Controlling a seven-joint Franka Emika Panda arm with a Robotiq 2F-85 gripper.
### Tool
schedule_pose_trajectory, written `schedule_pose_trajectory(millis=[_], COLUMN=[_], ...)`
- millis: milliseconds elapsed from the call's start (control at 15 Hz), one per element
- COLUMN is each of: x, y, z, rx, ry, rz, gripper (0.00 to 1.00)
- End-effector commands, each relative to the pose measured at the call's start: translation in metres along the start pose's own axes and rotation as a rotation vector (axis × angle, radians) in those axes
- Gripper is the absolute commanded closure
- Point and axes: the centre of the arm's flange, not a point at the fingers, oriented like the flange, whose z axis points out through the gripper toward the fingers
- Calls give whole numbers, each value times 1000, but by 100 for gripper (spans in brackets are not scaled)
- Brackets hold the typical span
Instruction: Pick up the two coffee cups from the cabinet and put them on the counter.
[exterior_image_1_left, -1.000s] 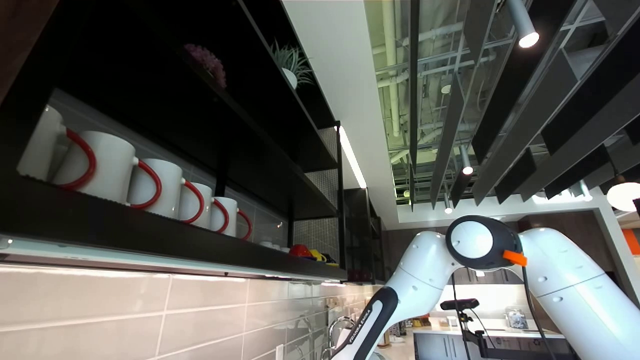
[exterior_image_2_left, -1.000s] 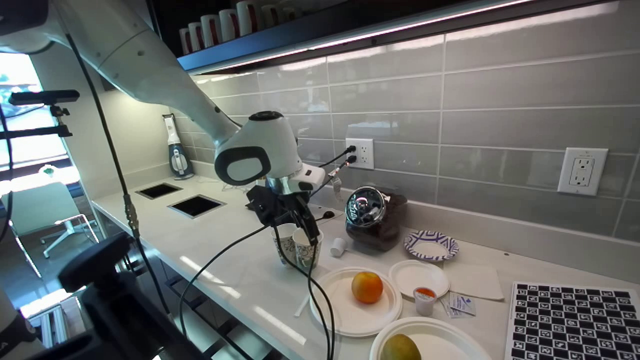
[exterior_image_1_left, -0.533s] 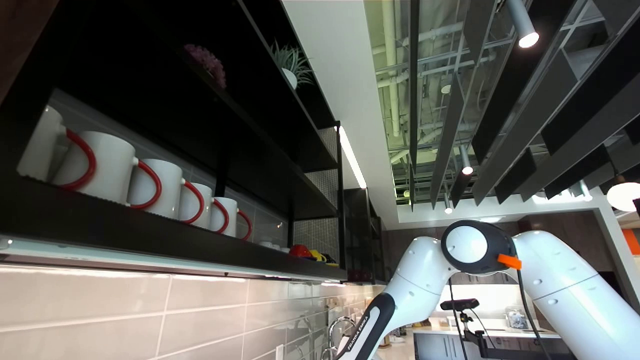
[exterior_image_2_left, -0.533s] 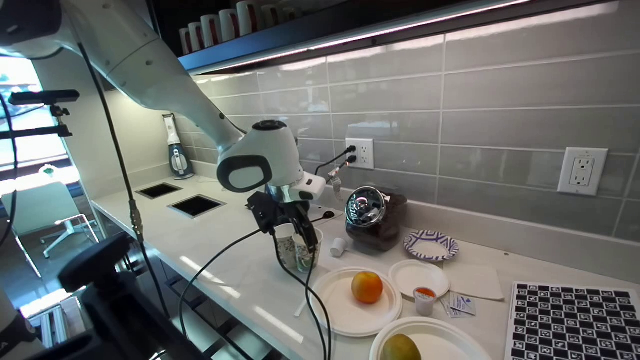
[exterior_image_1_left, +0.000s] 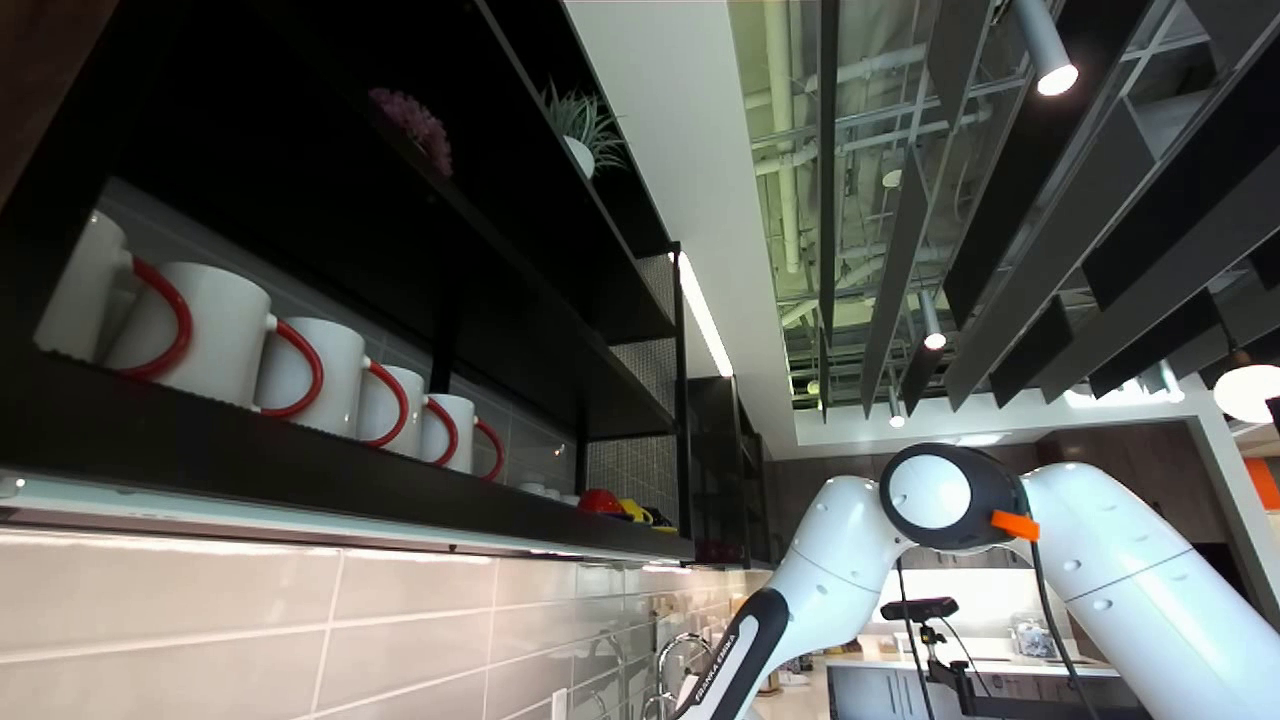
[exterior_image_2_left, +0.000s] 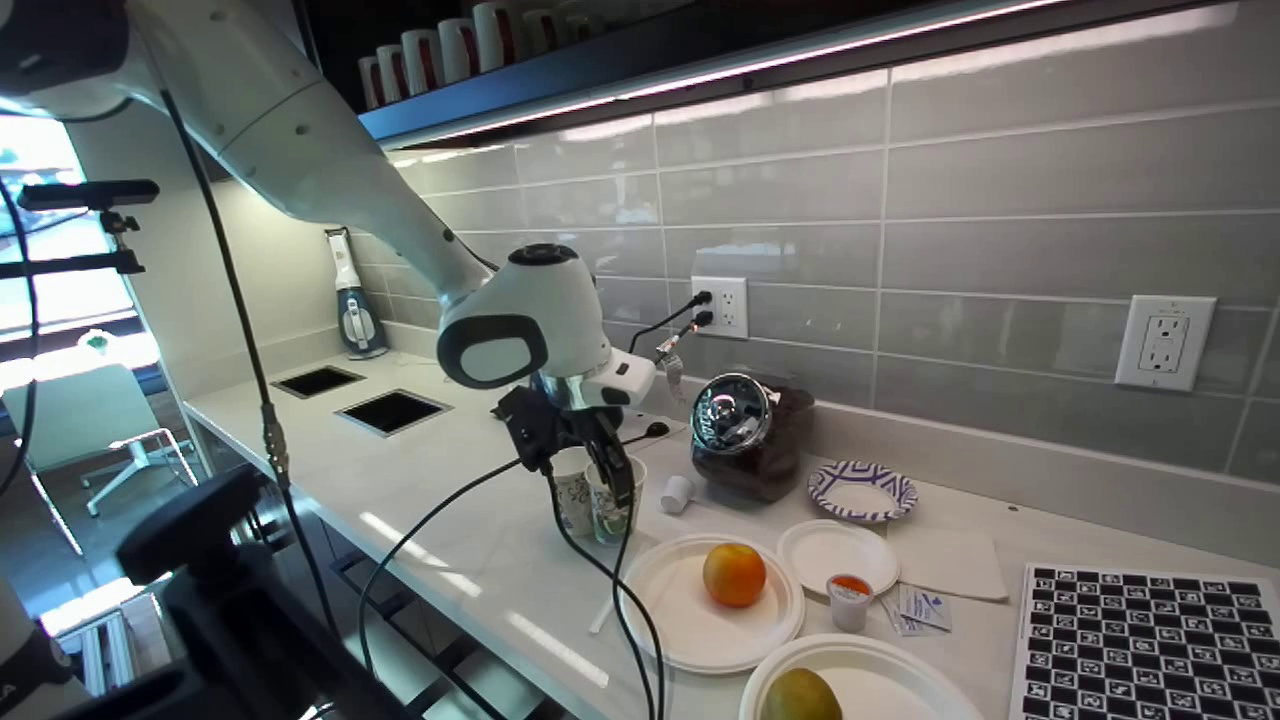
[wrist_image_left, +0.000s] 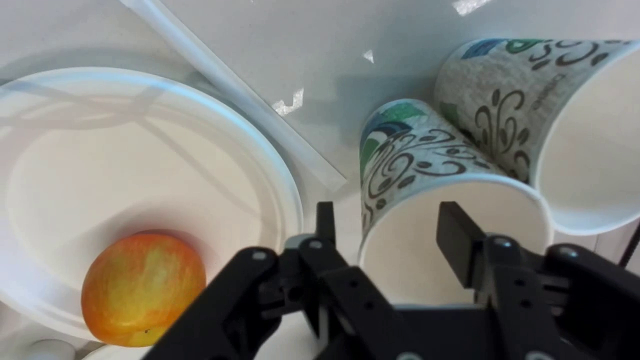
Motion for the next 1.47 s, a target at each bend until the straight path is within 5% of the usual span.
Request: schedule_pose_trajectory(millis=[0, 267, 1000, 1067, 1133, 1400], x=[6, 6, 12, 12, 12, 12], y=[2, 3, 17, 17, 17, 16], z=[6, 6, -3, -2, -2, -3], rx=[18, 15, -26, -25, -23, -23], ry=[10, 14, 62, 59, 56, 59], rz=[27, 30, 49, 48, 50, 52], gripper=[74, 99, 99, 93, 71, 54])
